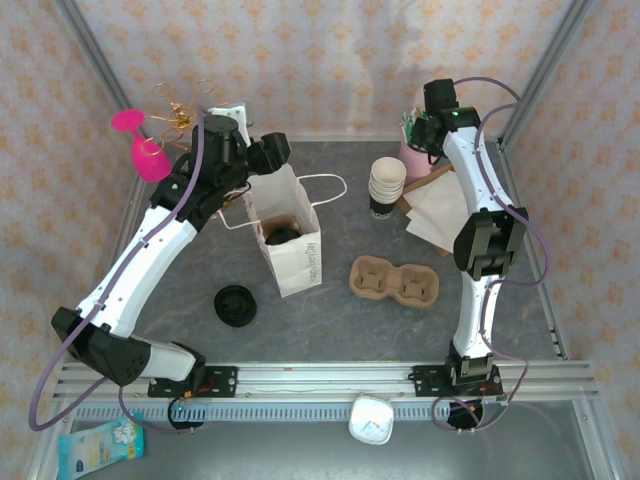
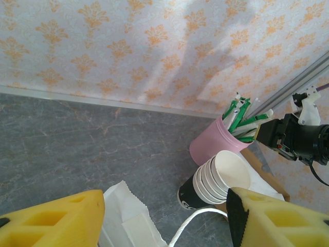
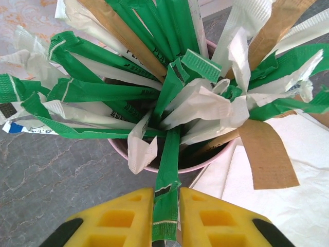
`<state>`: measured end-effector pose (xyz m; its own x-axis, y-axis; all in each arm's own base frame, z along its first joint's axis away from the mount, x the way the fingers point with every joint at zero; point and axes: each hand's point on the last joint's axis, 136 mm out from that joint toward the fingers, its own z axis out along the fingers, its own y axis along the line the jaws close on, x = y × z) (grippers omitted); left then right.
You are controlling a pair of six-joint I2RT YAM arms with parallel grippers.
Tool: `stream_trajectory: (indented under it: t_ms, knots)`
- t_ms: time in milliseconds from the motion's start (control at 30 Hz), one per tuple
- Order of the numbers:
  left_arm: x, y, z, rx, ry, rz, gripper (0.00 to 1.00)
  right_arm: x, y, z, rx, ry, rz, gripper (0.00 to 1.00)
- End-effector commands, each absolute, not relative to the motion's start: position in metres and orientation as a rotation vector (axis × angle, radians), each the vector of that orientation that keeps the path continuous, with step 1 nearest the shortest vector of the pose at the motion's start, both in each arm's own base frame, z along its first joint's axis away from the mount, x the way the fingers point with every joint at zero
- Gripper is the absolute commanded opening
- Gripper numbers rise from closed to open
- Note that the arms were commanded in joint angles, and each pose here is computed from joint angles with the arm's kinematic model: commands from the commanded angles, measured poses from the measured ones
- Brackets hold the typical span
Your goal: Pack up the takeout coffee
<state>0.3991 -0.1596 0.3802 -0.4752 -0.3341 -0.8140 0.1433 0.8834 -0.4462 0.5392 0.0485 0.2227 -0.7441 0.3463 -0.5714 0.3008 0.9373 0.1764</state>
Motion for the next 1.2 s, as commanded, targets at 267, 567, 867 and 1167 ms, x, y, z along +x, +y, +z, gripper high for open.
stream_trajectory:
  t_ms: [267, 567, 867, 1167]
  knots:
    - [0.395, -0.156, 0.404, -0.12, 1.933, -0.546, 0.66, 0.541, 0.048, 0.222, 0.437, 2.47, 0.067, 0.07]
    - [0.39, -0.154, 0.412, -0.105, 1.927, -0.538, 0.66, 0.52, 0.056, 0.259, 0.421, 2.431, 0.128, 0.0]
    - [0.377, -0.135, 0.421, -0.131, 1.907, -0.458, 0.66, 0.473, 0.069, 0.314, 0.373, 2.355, 0.179, 0.0]
    - [0.365, -0.126, 0.429, -0.155, 1.88, -0.456, 0.67, 0.449, 0.078, 0.363, 0.328, 2.278, 0.24, 0.0]
